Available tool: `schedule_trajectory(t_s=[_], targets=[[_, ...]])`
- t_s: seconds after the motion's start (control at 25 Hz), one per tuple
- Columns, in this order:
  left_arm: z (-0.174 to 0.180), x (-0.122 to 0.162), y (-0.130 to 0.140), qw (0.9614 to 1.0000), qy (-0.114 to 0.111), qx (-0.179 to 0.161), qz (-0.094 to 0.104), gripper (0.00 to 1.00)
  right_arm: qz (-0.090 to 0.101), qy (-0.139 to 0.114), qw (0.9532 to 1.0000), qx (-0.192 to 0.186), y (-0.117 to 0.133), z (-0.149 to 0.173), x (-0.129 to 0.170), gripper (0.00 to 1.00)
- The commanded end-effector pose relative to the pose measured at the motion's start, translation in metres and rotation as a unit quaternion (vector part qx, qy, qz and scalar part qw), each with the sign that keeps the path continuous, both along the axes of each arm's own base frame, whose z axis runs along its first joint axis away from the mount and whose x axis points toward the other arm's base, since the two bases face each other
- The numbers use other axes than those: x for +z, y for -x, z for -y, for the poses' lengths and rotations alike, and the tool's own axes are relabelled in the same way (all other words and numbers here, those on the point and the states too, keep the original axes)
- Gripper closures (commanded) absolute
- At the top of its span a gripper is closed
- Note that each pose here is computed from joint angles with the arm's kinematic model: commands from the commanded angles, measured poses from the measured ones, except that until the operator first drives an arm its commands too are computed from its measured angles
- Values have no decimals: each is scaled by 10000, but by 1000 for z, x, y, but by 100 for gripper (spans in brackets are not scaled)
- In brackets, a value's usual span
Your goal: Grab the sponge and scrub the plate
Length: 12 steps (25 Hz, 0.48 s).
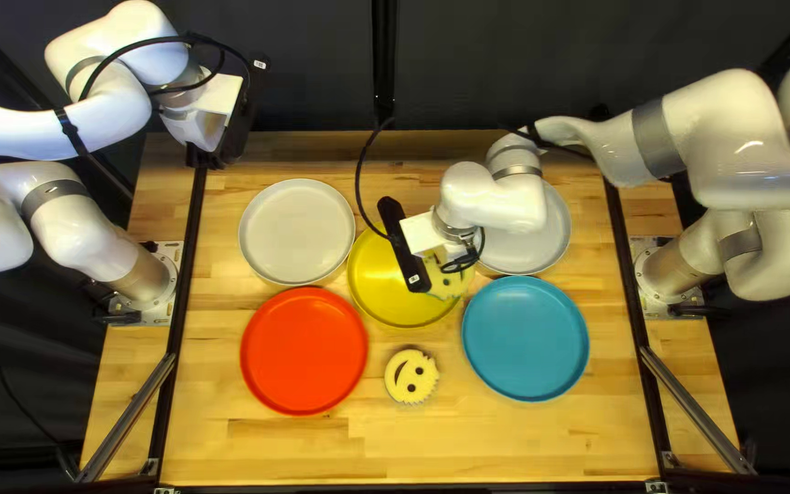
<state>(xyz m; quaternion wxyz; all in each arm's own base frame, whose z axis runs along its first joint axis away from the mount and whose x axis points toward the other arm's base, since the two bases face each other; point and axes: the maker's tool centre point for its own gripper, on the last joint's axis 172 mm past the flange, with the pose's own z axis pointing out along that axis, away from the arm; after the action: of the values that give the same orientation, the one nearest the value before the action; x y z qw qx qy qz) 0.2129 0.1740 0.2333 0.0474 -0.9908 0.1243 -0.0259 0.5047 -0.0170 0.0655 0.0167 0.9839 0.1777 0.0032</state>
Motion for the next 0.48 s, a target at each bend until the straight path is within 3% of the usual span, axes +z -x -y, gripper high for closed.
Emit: schedule_trajectory(t_s=[0.04,0.28,0.48], targets=[[0,0,0,10000,0,0,0,0,18,31,10000,24,-18,-7,-7,100],[0,0,0,10000,0,0,0,0,22,82,9999,92,-22,-12,-11,100],[0,0,0,10000,0,0,0,0,-84,54,9999,108,-1,-11,-16,100]])
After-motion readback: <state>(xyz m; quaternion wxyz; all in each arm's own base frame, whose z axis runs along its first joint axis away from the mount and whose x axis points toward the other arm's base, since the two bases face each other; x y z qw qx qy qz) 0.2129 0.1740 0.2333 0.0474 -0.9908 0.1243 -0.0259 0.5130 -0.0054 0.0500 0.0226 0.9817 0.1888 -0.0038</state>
